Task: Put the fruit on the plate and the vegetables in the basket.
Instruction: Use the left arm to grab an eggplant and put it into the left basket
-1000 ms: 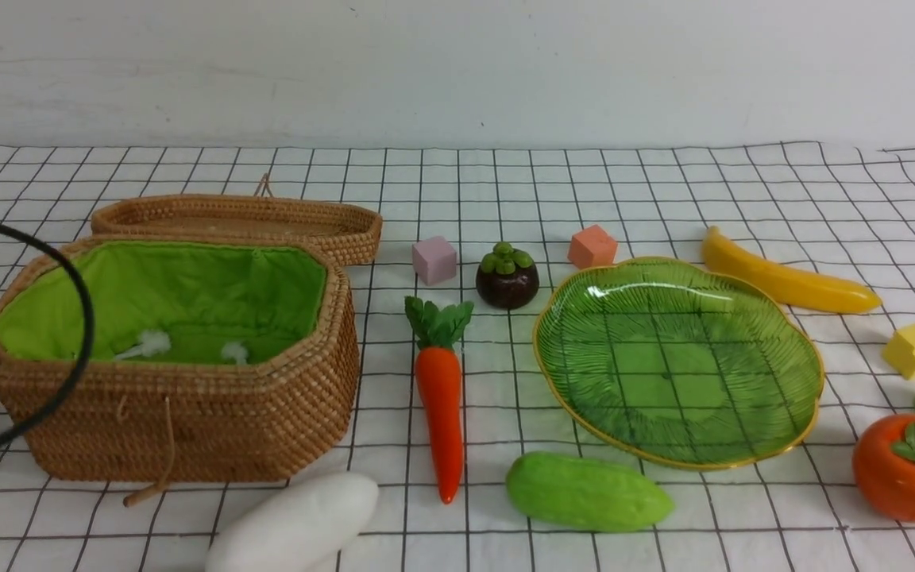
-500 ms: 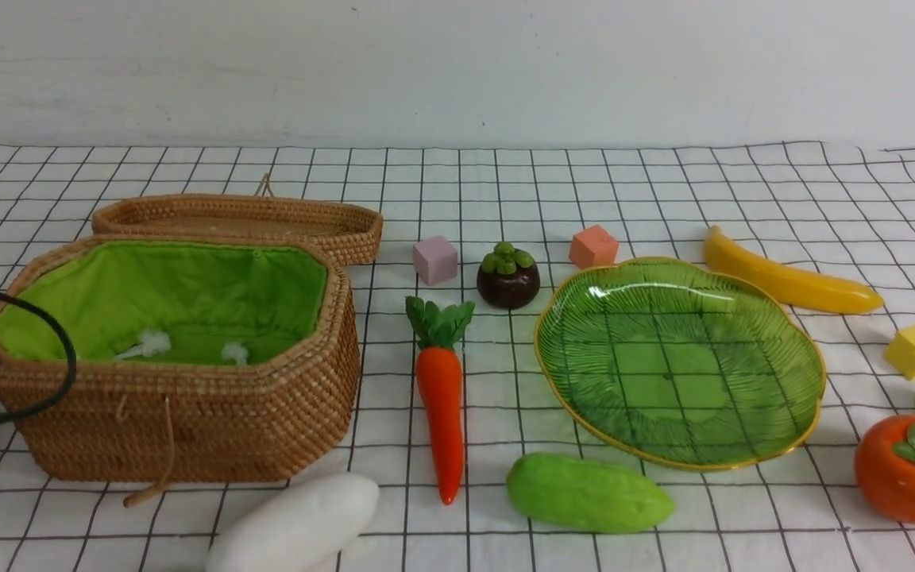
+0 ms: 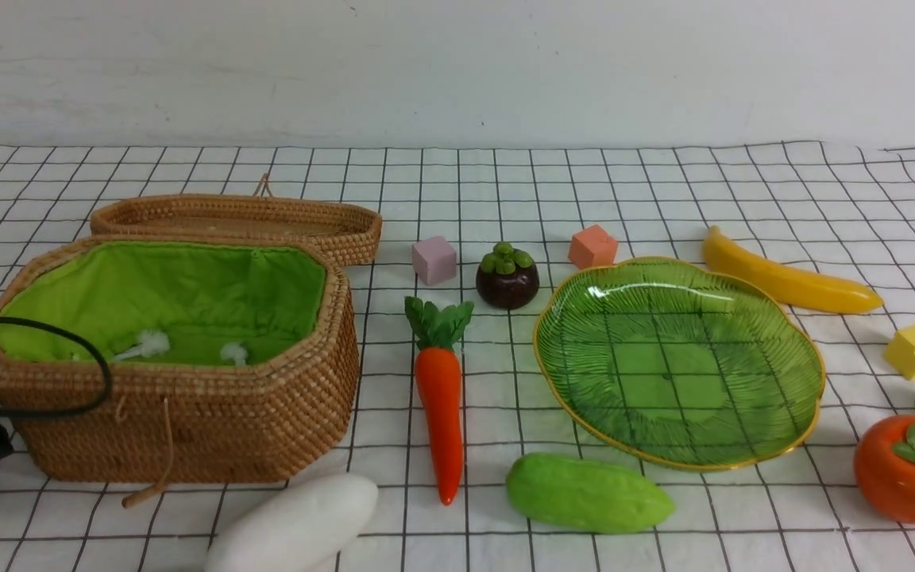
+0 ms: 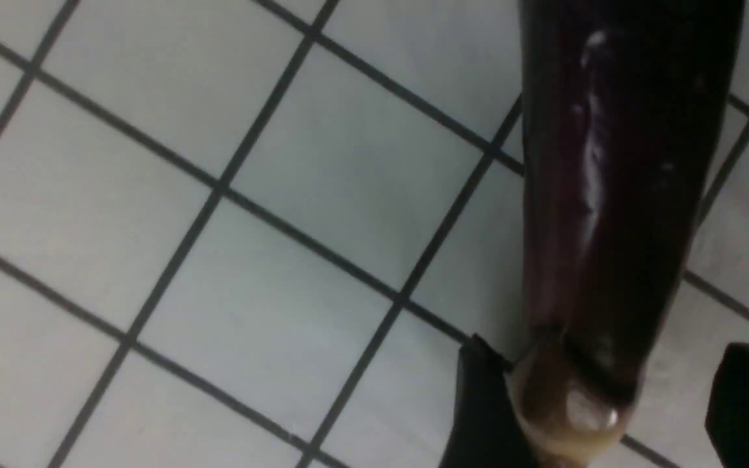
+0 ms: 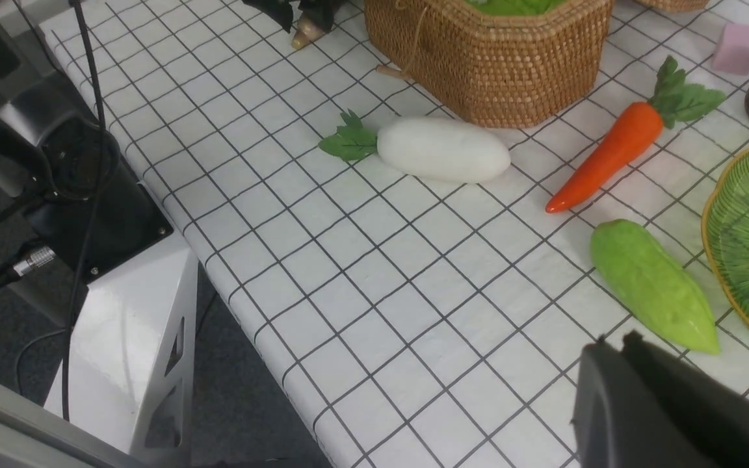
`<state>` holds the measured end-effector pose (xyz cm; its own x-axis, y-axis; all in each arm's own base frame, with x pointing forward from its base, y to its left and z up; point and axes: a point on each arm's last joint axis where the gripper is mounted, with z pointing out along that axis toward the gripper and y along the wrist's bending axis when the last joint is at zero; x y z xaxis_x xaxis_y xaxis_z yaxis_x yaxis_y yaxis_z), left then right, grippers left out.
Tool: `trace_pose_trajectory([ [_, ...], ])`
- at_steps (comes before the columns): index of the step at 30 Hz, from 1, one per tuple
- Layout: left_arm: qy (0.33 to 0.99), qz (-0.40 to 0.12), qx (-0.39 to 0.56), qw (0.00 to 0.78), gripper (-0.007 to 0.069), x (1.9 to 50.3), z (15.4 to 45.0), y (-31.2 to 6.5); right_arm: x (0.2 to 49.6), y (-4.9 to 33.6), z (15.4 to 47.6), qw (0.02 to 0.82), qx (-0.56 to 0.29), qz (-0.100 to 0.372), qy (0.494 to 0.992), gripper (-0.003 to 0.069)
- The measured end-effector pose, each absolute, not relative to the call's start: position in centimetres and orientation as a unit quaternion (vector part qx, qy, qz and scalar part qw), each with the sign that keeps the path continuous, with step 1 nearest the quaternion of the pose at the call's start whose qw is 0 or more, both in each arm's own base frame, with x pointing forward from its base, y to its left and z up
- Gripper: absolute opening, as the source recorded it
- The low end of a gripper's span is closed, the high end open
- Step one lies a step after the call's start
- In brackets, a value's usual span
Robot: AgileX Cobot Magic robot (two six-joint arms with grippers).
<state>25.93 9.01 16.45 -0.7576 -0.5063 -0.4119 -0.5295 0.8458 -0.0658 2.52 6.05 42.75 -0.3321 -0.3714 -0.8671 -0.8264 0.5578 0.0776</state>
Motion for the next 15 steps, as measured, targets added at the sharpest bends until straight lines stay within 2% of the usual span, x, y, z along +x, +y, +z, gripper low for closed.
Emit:
trace_pose_trajectory([
  [1,0.937,0.028,-0.275,0.212,0.0421,25.95,16.41,9.02,2.52,6.05,42.75,0.429,-0.388,0.266,0.772,0.0039],
  [4,0.942,0.037,-0.261,0.209,0.0338,26.10,15.96,9.18,2.58,6.06,42.82,0.433,-0.386,0.266,0.770,0.0044],
  [5,0.944,0.040,-0.256,0.206,0.0288,26.12,15.79,9.23,2.58,6.08,42.85,0.434,-0.386,0.267,0.769,0.0046],
  [7,0.944,0.042,-0.252,0.208,0.0246,26.22,15.75,9.29,2.58,6.10,42.89,0.435,-0.386,0.269,0.768,0.0048],
  [15,0.942,0.044,-0.274,0.190,0.0249,25.63,16.08,9.23,2.76,6.14,43.14,0.450,-0.378,0.270,0.762,0.0055],
])
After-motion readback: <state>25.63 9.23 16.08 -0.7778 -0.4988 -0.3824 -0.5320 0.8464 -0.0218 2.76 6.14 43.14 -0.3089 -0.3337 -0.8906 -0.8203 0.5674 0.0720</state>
